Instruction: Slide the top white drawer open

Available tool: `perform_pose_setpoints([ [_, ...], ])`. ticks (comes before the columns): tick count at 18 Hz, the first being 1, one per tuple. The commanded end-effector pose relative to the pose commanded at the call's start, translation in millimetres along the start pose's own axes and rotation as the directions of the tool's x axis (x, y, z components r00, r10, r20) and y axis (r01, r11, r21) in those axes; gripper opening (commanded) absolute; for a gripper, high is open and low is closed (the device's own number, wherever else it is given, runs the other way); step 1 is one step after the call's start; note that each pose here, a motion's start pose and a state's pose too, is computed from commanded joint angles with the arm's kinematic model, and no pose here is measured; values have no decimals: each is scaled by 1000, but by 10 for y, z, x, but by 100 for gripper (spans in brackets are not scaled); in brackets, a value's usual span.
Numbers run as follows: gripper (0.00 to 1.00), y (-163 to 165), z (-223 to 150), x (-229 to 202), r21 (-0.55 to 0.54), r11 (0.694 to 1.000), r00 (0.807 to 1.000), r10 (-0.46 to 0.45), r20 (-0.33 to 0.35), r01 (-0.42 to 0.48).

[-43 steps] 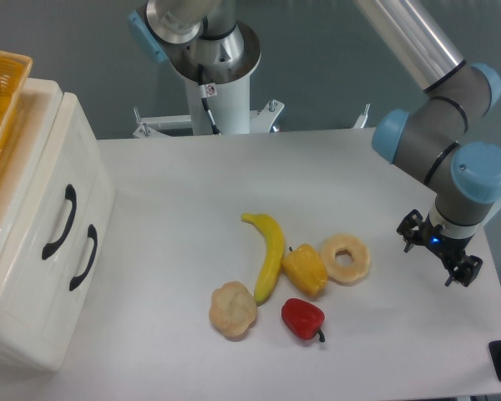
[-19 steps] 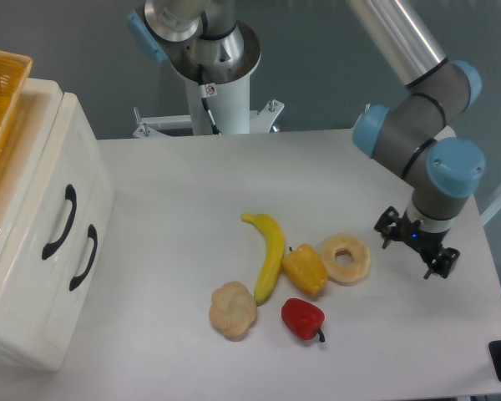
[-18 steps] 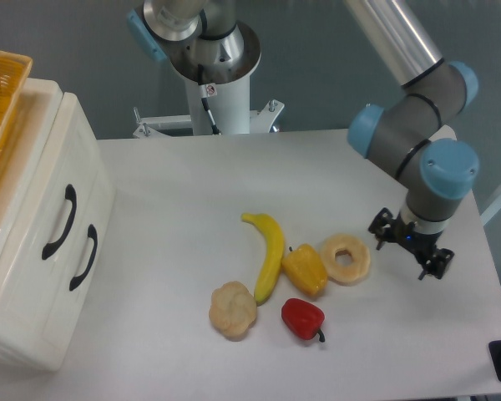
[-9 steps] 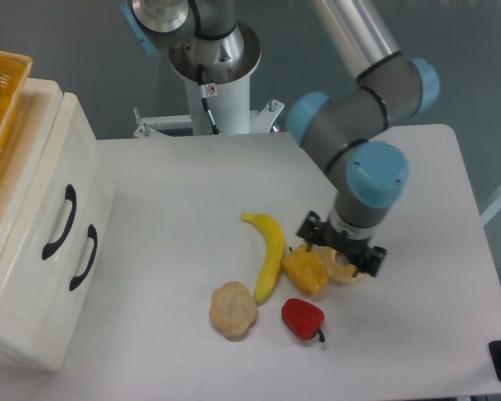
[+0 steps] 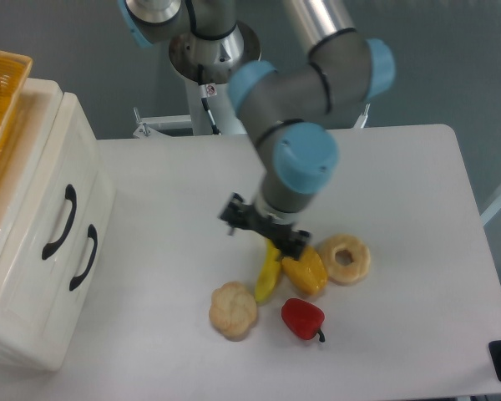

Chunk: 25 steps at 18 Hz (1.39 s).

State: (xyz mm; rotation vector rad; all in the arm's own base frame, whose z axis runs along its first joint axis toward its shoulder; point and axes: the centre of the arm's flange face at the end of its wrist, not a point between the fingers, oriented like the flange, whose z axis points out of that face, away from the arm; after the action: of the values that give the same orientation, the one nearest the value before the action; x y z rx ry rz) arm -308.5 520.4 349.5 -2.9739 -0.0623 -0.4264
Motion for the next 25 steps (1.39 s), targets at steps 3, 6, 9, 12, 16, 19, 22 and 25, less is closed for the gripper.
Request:
perform_pose_setpoints([
  [3, 100, -142, -32, 320, 43, 996, 997, -72, -37, 73],
  [6, 100, -284, 28, 594, 45, 996, 996, -69, -57, 72],
  [9, 100, -381, 112, 809, 47, 997, 994, -56, -91, 61],
  [12, 100, -465, 140, 936, 47, 996, 993, -65, -102, 70],
  [16, 100, -578, 43, 998, 105, 990, 983, -72, -171, 91],
  [19, 100, -646, 99, 956, 96, 985, 973, -124, -193, 145],
  [22, 100, -663, 112, 968, 102, 982, 967, -131, -218, 156],
  [25, 100, -665, 121, 983, 93, 976, 958, -169, -231, 195],
])
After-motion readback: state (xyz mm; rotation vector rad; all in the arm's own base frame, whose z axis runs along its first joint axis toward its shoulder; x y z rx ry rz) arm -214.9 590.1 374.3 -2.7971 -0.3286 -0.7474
